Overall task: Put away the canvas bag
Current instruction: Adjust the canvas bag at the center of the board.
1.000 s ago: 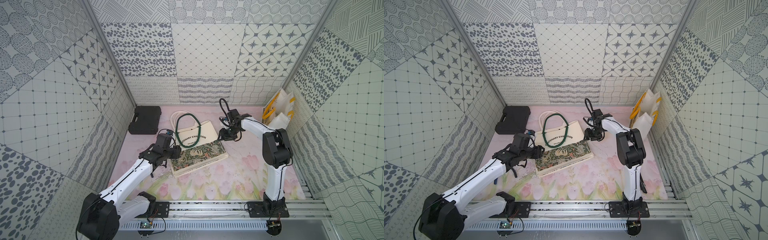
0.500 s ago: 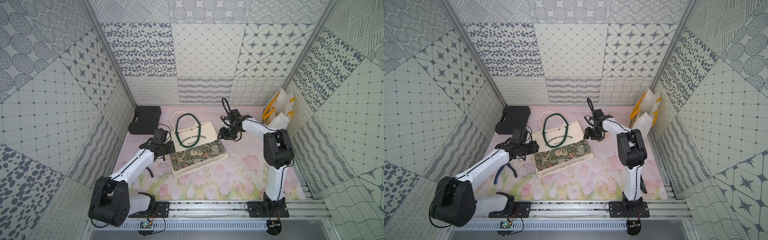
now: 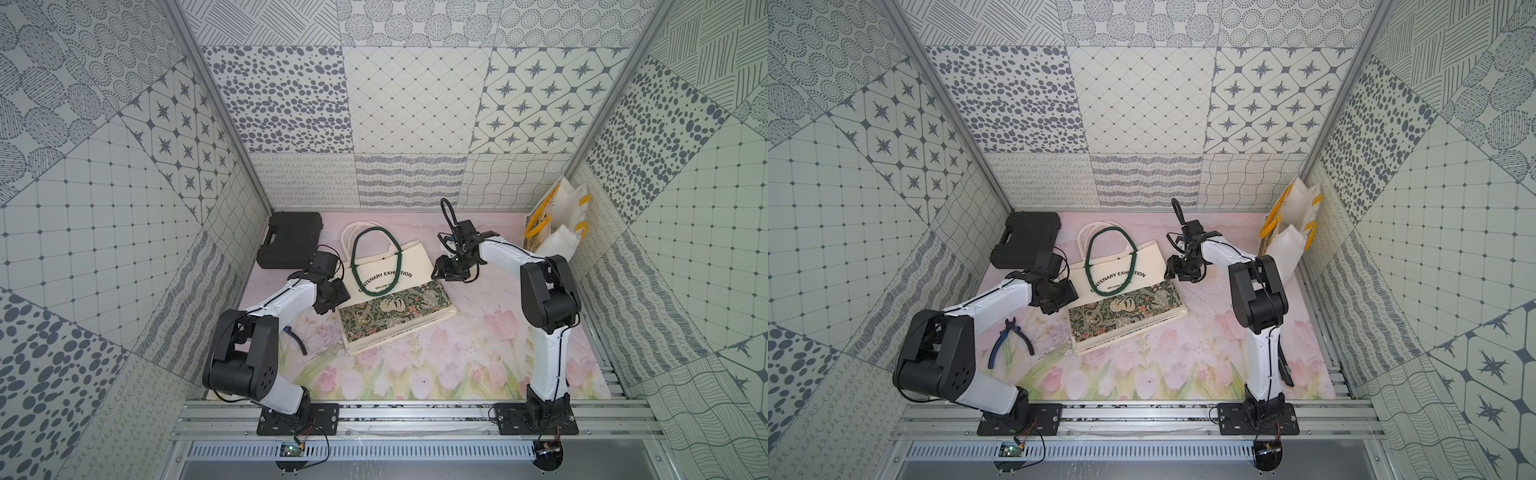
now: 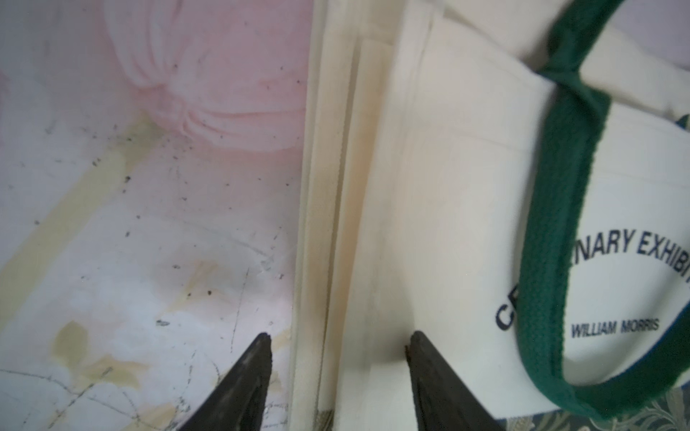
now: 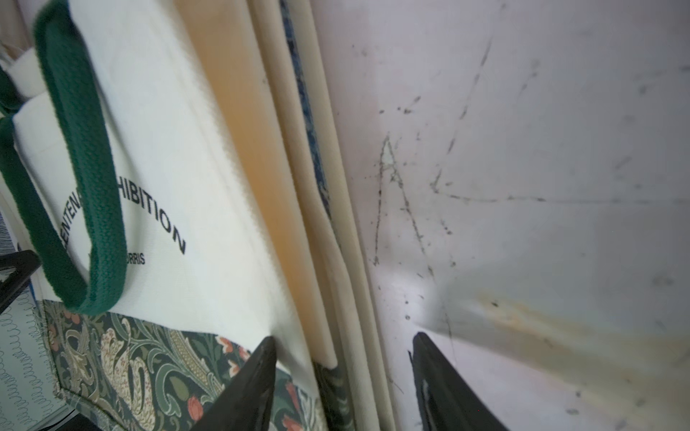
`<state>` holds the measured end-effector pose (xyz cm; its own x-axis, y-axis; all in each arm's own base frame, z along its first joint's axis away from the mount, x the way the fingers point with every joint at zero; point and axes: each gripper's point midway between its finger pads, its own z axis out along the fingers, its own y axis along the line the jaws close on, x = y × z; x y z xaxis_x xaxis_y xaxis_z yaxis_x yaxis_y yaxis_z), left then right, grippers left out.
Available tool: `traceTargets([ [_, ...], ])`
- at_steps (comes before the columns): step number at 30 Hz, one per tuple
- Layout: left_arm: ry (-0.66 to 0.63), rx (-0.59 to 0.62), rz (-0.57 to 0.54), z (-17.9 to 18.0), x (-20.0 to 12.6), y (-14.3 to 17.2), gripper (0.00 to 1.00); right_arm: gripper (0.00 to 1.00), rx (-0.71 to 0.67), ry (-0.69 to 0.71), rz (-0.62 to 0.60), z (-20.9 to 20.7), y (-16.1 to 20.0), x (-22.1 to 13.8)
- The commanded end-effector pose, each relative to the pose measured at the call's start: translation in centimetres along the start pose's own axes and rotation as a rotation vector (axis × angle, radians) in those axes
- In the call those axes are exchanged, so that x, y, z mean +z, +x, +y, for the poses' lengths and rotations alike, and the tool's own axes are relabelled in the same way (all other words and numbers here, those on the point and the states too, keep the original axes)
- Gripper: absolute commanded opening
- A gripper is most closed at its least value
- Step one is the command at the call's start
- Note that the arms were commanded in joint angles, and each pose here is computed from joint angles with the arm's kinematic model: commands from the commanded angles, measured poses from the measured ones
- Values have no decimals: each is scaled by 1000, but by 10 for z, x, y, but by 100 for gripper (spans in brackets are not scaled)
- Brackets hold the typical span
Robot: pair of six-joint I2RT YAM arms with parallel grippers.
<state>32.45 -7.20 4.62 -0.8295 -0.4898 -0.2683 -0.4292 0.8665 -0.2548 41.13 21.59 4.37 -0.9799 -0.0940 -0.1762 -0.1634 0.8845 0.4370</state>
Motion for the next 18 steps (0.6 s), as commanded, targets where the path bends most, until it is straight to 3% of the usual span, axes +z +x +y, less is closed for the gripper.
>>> traceTargets([
  [1, -18, -77, 26, 2, 6, 1, 59, 60, -8, -17, -7, 4, -7, 7],
  [18, 126, -97, 76, -30, 30, -1, 53, 58, 56, -125, 45, 22, 25, 13],
])
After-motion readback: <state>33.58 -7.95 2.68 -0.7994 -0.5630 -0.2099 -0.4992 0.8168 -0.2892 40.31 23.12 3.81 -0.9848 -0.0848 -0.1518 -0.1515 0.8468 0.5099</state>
